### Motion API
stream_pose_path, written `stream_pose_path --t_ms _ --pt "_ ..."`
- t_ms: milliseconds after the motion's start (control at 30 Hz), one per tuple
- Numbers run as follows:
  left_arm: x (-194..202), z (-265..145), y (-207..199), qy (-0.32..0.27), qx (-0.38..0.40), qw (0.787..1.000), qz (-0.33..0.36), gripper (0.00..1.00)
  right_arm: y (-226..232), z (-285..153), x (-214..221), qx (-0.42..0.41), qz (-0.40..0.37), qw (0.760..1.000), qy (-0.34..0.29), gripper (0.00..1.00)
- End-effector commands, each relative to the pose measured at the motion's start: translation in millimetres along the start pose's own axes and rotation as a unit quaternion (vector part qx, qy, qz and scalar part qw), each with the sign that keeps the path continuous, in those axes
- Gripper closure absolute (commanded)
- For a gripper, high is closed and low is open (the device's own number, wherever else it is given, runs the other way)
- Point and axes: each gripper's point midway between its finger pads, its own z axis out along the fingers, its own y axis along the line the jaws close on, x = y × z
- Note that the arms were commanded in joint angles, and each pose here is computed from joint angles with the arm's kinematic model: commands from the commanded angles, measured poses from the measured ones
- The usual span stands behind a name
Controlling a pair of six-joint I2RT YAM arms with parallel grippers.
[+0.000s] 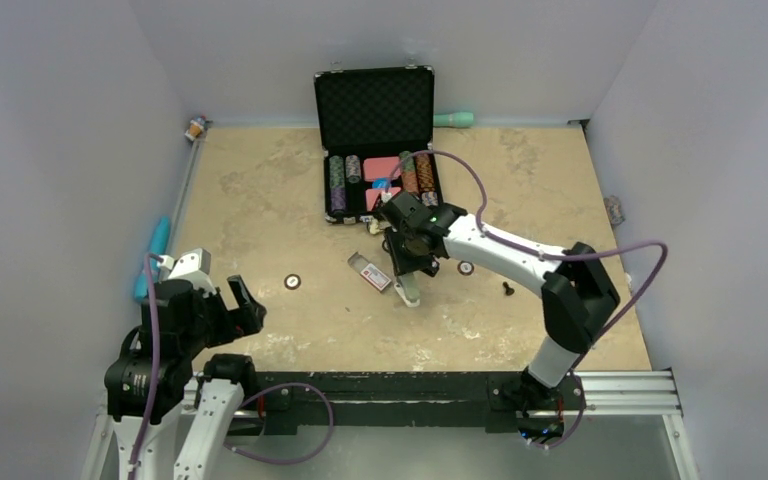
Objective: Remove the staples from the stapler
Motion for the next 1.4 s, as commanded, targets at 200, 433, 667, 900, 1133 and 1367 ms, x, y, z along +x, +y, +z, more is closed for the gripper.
stream_pose_path --t_ms 200,433,667,900,1133,1367 --pt "-14.1 -33.6 -31.1 0.003 0.067 0.998 0.003 0.05 69.8 -106.0 -55.7 -0.208 0.005 0.973 -0.101 1.00" --pt "-25.7 -58.7 -86.8 -0.025 0.224 0.974 -0.008 0.02 100.1 -148.4 -79.9 -0.288 0.007 0.949 -0.128 1.00" --pt "-46.8 -89.6 -118.1 -0.082 0.316 0.945 -0.008 0.00 128.8 -210.9 -91.4 -0.396 0.014 0.906 -0.152 1.00" --pt "-64.2 -117.0 -152.4 -0.092 0.419 0.902 -0.042 0.00 140.7 -257.3 -96.5 -0.462 0.042 0.870 -0.167 1.00" --pt "-88.1 -134.1 -179.0 -0.116 0.536 0.829 -0.107 0.00 149.4 -315.7 -107.6 -0.530 0.072 0.823 -0.191 1.00" --pt "-110.1 -136.4 -188.7 -0.137 0.583 0.791 -0.126 0.00 152.9 -357.6 -117.3 -0.576 0.101 0.785 -0.206 1.00"
